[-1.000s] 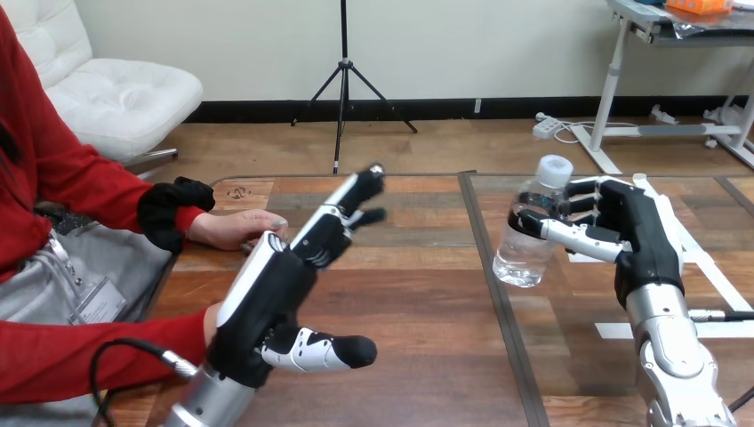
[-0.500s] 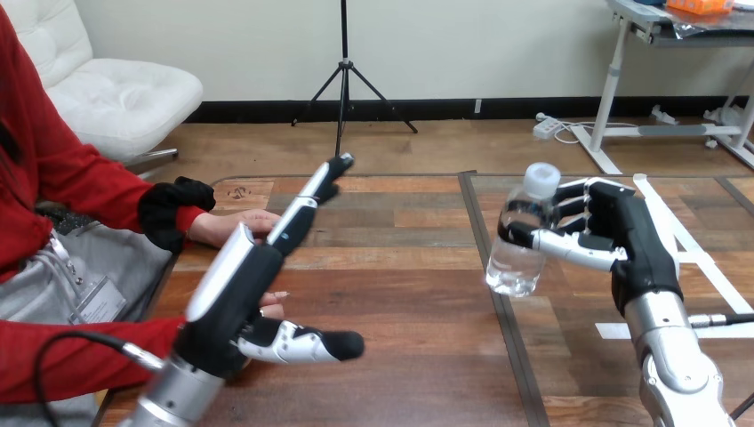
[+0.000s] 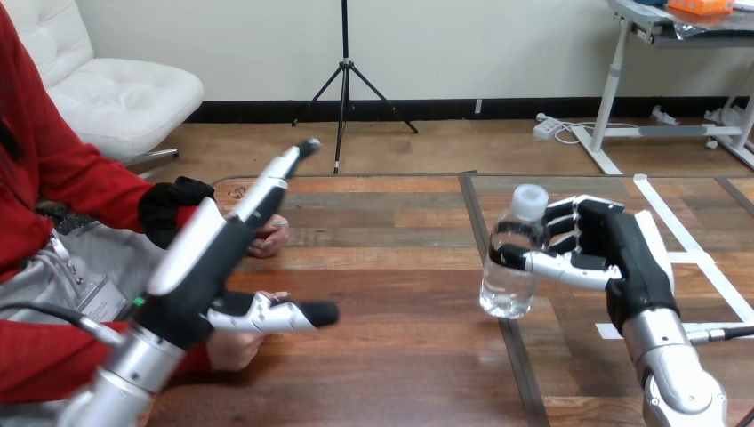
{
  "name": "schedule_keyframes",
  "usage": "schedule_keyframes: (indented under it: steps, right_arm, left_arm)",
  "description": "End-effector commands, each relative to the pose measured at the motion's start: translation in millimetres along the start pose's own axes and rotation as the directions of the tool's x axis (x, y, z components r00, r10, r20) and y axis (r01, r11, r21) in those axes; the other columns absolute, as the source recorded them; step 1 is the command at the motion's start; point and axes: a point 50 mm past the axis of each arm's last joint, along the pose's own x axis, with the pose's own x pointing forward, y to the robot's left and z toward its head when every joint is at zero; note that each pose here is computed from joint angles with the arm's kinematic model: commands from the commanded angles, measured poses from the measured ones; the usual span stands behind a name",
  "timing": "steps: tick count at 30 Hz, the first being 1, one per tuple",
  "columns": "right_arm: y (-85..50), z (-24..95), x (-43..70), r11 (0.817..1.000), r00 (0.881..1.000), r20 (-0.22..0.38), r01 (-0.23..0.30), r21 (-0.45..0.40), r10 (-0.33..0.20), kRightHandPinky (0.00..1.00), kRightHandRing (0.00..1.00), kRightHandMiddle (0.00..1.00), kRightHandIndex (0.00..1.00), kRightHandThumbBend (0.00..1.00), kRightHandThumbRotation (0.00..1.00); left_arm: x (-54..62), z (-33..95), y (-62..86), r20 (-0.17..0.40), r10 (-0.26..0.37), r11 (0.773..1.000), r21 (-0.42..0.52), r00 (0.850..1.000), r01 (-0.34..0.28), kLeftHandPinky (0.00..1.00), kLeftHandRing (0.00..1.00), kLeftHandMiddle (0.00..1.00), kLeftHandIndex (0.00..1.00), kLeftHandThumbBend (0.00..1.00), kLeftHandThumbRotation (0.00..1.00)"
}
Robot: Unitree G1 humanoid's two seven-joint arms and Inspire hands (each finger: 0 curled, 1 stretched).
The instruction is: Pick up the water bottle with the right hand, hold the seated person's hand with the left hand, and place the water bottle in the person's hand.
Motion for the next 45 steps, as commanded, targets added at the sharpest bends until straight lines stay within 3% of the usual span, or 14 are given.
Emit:
schedule_keyframes:
  steps: [1,5,17,23,35,41,45]
  right_arm:
    - [0.4,63.0,17.0,1.000,0.965,0.261,-0.010,0.003,0.009,0.27,0.34,0.45,0.45,0.84,0.00]
    - [1.1,62.5,15.7,1.000,0.965,0.261,-0.015,0.006,0.013,0.26,0.33,0.45,0.45,0.84,0.00]
    - [4.1,63.2,9.3,0.999,0.965,0.259,-0.047,0.008,0.043,0.26,0.33,0.45,0.44,0.83,0.00]
    - [6.2,65.2,4.6,0.998,0.964,0.259,-0.059,0.008,0.055,0.26,0.33,0.44,0.44,0.83,0.00]
    - [9.1,69.2,-3.9,0.996,0.957,0.278,-0.093,0.008,0.087,0.24,0.30,0.41,0.44,0.84,0.00]
    - [9.4,73.0,-8.3,0.994,0.952,0.288,-0.106,0.002,0.101,0.23,0.29,0.40,0.44,0.84,0.00]
    - [9.2,75.7,-11.4,0.994,0.950,0.294,-0.110,0.005,0.104,0.23,0.29,0.40,0.44,0.85,0.00]
  left_arm:
    - [30.3,7.0,55.5,0.027,0.042,0.958,0.284,0.999,-0.048,0.99,1.00,1.00,1.00,1.00,0.67]
    - [31.3,4.8,62.0,0.006,0.032,0.943,0.333,0.999,-0.032,1.00,1.00,1.00,1.00,1.00,0.66]
    - [34.8,0.2,80.4,-0.033,-0.010,0.867,0.498,0.999,0.025,1.00,1.00,1.00,1.00,1.00,0.65]
    - [35.7,-3.6,88.4,-0.084,-0.057,0.838,0.537,0.995,0.093,1.00,1.00,1.00,1.00,1.00,0.63]
    - [38.2,-9.5,100.4,-0.194,-0.148,0.786,0.572,0.970,0.235,1.00,1.00,0.99,1.00,1.00,0.62]
    - [39.8,-12.9,104.8,-0.248,-0.191,0.768,0.565,0.950,0.302,0.95,0.96,0.97,0.99,1.00,0.60]
    - [40.8,-14.8,109.0,-0.295,-0.232,0.749,0.554,0.927,0.363,0.91,0.94,0.96,0.99,1.00,0.58]
